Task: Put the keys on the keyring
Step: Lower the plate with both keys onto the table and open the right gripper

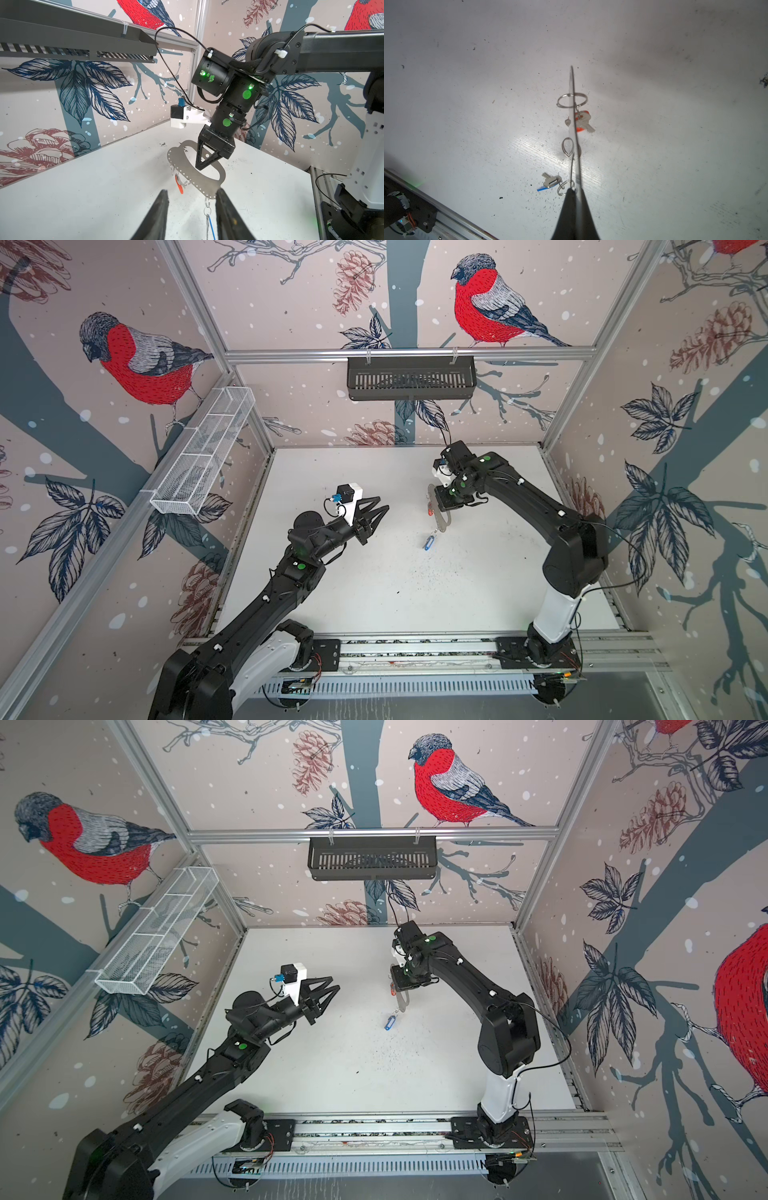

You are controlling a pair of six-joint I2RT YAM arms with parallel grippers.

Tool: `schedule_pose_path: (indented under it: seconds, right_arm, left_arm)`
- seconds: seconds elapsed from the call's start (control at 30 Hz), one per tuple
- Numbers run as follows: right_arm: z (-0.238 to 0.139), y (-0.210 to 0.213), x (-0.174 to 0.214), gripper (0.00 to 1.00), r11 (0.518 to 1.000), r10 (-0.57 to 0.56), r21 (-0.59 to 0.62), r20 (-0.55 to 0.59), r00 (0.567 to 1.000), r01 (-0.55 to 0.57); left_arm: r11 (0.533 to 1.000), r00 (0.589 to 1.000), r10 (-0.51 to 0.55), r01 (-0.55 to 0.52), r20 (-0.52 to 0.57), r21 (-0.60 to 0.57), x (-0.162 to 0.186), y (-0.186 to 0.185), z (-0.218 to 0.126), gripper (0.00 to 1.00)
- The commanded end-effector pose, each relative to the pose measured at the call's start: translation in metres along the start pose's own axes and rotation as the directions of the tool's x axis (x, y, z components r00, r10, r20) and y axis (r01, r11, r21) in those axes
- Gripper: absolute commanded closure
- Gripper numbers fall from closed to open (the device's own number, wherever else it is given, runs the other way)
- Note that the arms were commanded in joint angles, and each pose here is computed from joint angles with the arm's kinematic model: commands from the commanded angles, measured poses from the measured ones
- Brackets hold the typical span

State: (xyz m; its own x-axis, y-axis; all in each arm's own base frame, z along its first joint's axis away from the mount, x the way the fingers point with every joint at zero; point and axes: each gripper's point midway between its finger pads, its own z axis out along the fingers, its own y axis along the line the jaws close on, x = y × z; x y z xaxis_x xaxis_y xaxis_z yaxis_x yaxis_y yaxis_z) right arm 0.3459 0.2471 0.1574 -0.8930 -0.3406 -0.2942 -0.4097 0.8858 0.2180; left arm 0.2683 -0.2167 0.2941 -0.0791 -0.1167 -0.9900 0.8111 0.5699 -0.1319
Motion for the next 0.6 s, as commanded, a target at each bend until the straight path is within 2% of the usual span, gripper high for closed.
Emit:
schedule_pose_path:
  seconds: [0.0,0.2,0.47,0.57]
  right_arm:
    - [0.008,0.006,0.003,1.0,1.0,-0.02,0.012,-0.038,0.999,0.02]
    - [0.029,0.048,-0.014,1.0,0.997,-0.069,-0.032,-0.038,0.997,0.068]
    - [0.058,0.117,-0.032,1.0,0.974,-0.122,-0.194,-0.029,0.992,0.114]
    - [0.067,0.126,-0.033,1.0,0.966,-0.125,-0.231,-0.03,0.992,0.114]
  left_arm:
    - [1.0,0.998,0.004,-0.005,0.061,0.012,-0.013,-0.005,-0.003,0.61]
    - [1.0,0.997,-0.003,0.002,0.071,0.02,-0.013,-0.008,-0.005,0.61]
    - [1.0,0.998,0.003,-0.004,0.065,0.018,-0.012,-0.011,-0.01,0.61]
    - [1.0,0.998,0.013,-0.013,0.066,0.003,-0.013,-0.011,-0.014,0.61]
